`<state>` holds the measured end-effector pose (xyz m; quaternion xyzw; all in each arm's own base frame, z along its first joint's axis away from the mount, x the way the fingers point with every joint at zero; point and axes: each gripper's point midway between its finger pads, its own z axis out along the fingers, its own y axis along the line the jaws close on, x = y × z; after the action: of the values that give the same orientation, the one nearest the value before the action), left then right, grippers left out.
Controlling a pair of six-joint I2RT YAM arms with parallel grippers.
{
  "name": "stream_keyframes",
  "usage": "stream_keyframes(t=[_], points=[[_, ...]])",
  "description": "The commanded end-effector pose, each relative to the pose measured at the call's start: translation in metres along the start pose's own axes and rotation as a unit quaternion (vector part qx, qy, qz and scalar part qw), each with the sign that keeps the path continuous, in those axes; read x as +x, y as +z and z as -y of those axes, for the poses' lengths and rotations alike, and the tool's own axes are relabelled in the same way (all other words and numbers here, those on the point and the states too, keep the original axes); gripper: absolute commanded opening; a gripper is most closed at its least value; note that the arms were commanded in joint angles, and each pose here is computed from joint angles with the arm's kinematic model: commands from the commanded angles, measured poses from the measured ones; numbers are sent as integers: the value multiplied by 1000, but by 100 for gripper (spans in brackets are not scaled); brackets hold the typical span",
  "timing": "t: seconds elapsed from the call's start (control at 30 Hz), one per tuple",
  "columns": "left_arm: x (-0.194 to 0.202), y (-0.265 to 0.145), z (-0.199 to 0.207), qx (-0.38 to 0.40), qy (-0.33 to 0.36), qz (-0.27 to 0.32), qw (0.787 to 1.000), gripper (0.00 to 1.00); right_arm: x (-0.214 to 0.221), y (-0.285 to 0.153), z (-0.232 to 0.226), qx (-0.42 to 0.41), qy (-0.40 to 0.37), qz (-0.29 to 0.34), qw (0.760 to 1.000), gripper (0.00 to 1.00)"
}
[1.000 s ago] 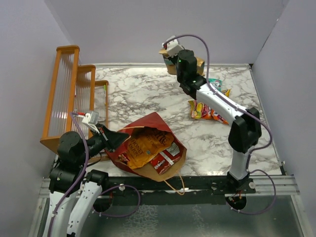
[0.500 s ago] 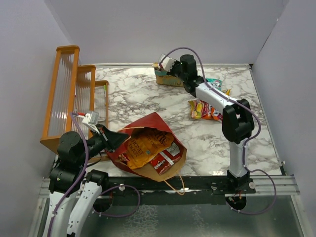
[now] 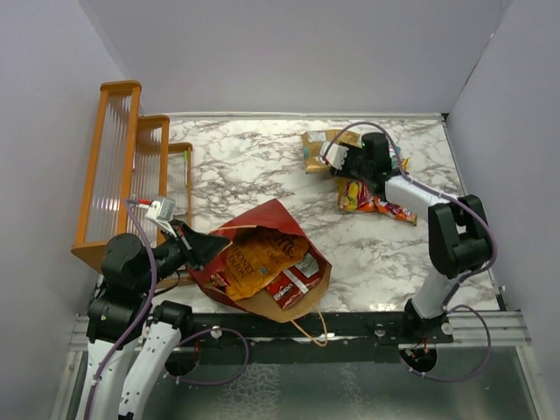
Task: Take the snacks out of the paper bag
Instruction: Place the snack at the center of the board, then take out the snack from the paper bag.
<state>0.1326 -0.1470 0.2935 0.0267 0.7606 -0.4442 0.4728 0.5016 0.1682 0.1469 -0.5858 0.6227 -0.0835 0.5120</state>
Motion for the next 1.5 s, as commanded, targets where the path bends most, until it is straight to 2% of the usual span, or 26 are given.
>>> stream_keyframes(t=[0.0,0.07,0.27,0.4,0.5,0.6,0.7,0.8,1.03,1.33,1.47], points=[[-4,-3,13,32,13,13,999,0,9,-39,-10,74,63,-11,995,58],[-2,-3,12,33,11,13,999,0,2,-60,-16,86,106,6,991,62],[1,-4,9,29,15,7,999,0,-49,-128,-19,100,212,108,966,66],[0,-5,8,22,21,10,999,0,-91,-169,-34,61,230,197,951,69],[0,-3,7,23,20,11,999,0,-130,-204,-53,8,207,284,936,68],[1,-2,6,23,21,8,1000,0,-170,-247,-78,-59,149,376,913,66],[1,-3,5,21,23,8,999,0,-201,-296,-108,-122,70,467,873,65],[2,-1,3,19,22,5,1000,0,-212,-329,-138,-169,0,521,837,64],[1,1,3,22,19,7,1000,0,-218,-329,-168,-219,-52,525,821,61],[-1,0,5,21,12,12,1000,0,-254,-283,-201,-212,-77,458,860,59],[-2,-2,5,17,11,12,1000,0,-265,-250,-239,-203,-127,386,891,59]])
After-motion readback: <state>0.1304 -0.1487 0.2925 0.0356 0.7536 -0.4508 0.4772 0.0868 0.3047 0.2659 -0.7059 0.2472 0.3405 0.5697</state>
